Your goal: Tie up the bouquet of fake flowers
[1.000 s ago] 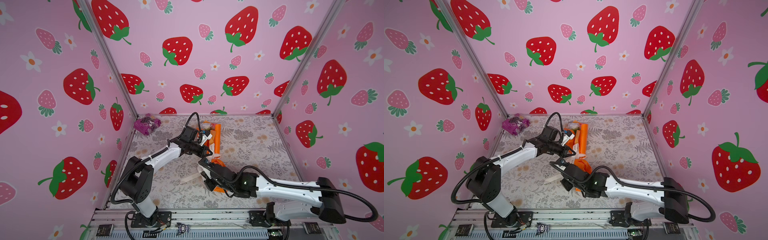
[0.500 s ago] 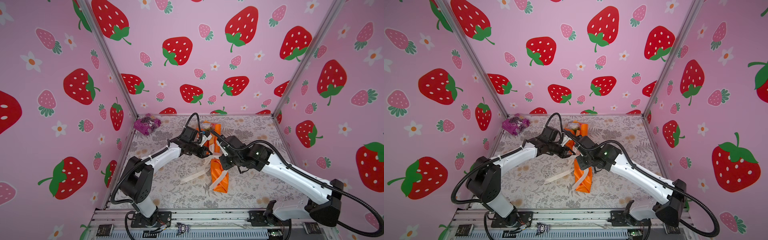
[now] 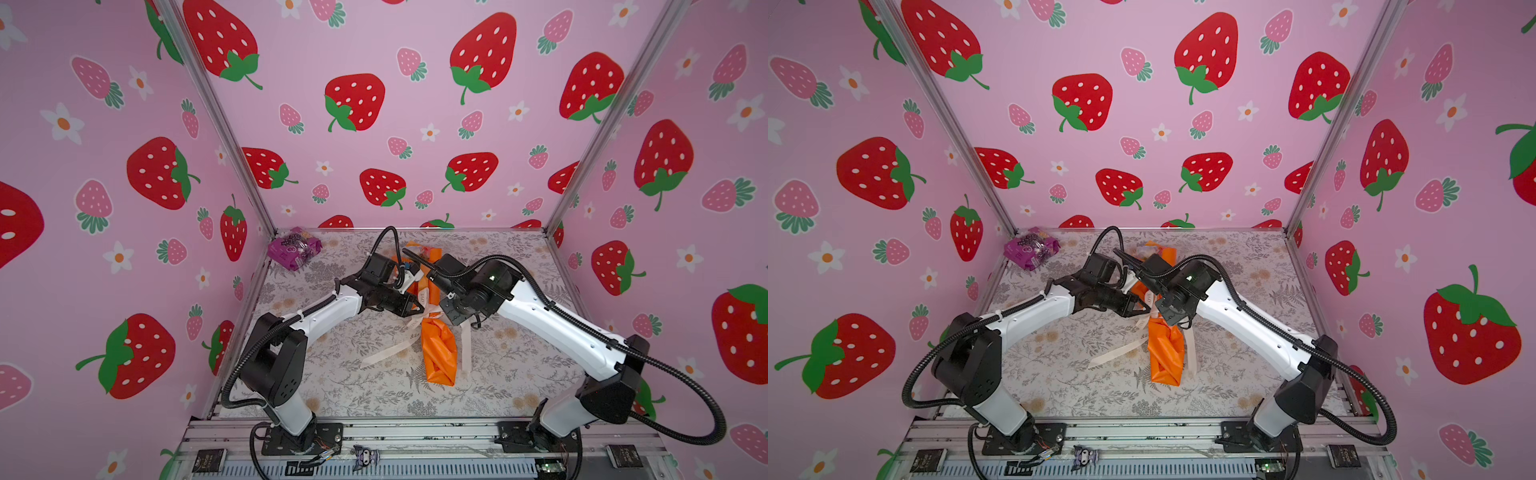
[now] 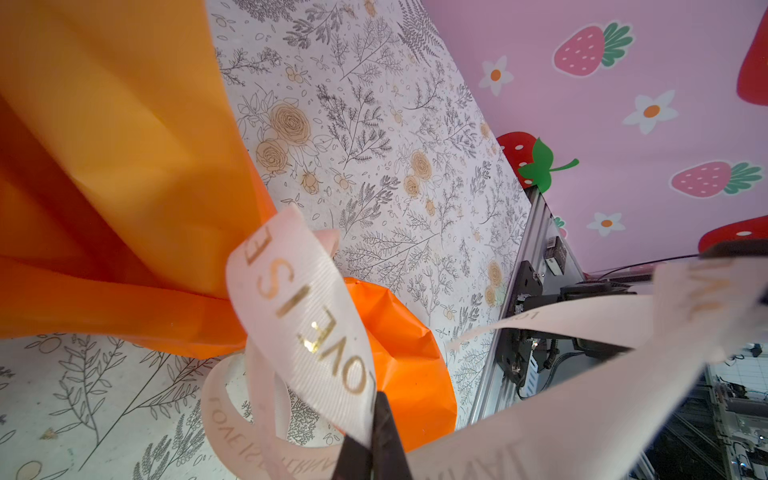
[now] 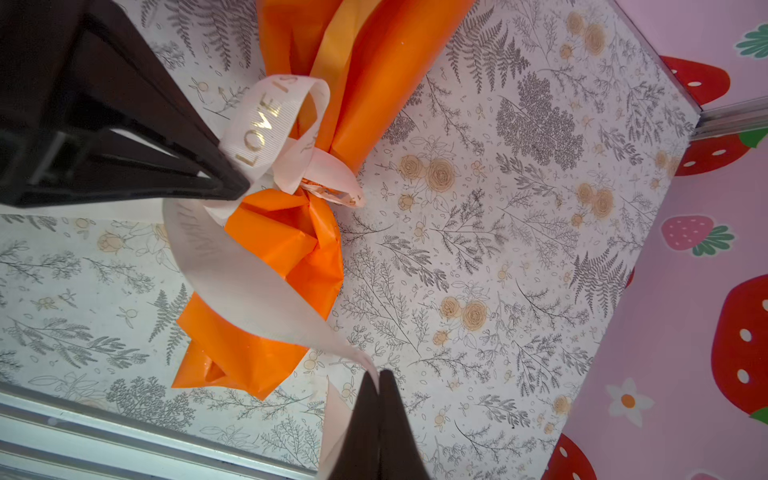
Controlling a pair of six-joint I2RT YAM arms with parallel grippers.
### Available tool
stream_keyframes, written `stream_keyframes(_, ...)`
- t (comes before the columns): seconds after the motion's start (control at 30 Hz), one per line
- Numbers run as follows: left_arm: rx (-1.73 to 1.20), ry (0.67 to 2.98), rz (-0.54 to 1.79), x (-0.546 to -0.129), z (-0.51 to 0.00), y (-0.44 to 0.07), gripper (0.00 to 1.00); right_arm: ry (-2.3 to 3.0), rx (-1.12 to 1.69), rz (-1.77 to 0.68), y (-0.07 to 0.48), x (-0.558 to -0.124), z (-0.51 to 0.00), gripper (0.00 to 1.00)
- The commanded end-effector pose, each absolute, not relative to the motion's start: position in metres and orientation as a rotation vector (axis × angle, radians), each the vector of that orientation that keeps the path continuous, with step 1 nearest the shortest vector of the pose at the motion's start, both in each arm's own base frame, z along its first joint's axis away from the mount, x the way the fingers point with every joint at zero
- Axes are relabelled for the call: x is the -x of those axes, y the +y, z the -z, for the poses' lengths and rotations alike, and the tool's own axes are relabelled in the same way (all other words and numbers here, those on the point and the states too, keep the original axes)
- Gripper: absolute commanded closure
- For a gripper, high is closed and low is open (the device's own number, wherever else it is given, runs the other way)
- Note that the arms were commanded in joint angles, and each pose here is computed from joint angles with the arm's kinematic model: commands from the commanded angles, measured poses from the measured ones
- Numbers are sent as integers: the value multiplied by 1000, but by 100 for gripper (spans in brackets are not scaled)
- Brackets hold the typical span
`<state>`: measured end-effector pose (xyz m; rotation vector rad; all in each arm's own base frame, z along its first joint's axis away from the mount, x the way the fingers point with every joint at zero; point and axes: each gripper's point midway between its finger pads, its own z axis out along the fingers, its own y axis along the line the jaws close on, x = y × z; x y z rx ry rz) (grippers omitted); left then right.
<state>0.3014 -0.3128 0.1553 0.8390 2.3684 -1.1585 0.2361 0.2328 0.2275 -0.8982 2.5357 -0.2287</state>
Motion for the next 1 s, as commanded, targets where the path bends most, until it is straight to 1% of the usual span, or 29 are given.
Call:
stream_keyframes(0.0,-851,2350,1172,-300,-161,-314,100,2644,923,367,209,-227,-193,100)
stream_keyframes(0.1,-844,2344,1182,-299,-163,-315,100,2656,811,327,197,-234,-174,100)
stream_keyframes(0.2,-848,2326,1192,-296,-166,-315,100,2695,660,158,187,-246,-154,100)
stream_keyframes(0.27,-860,2313,1199,-292,-168,-315,100,2652,612,21,194,-253,-147,99)
stream_keyframes(0.33,-880,2299,1199,-286,-167,-313,100,2633,621,-141,208,-249,-139,99)
stream_keyframes(0.4,-891,2281,1209,-280,-168,-312,100,2641,614,-223,213,-245,-123,98)
stream_keyframes(0.5,-884,2249,1202,-275,-171,-309,100,2687,553,-210,205,-244,-96,100)
stream_keyframes(0.6,-877,2277,1159,-272,-162,-302,100,2713,475,-148,192,-249,-80,100)
stream_keyframes(0.8,-840,2365,1090,-262,-133,-292,100,2677,392,-164,181,-257,-83,100)
stream_keyframes(0.97,-799,2402,1108,-254,-115,-292,98,2726,450,-225,187,-248,-70,100)
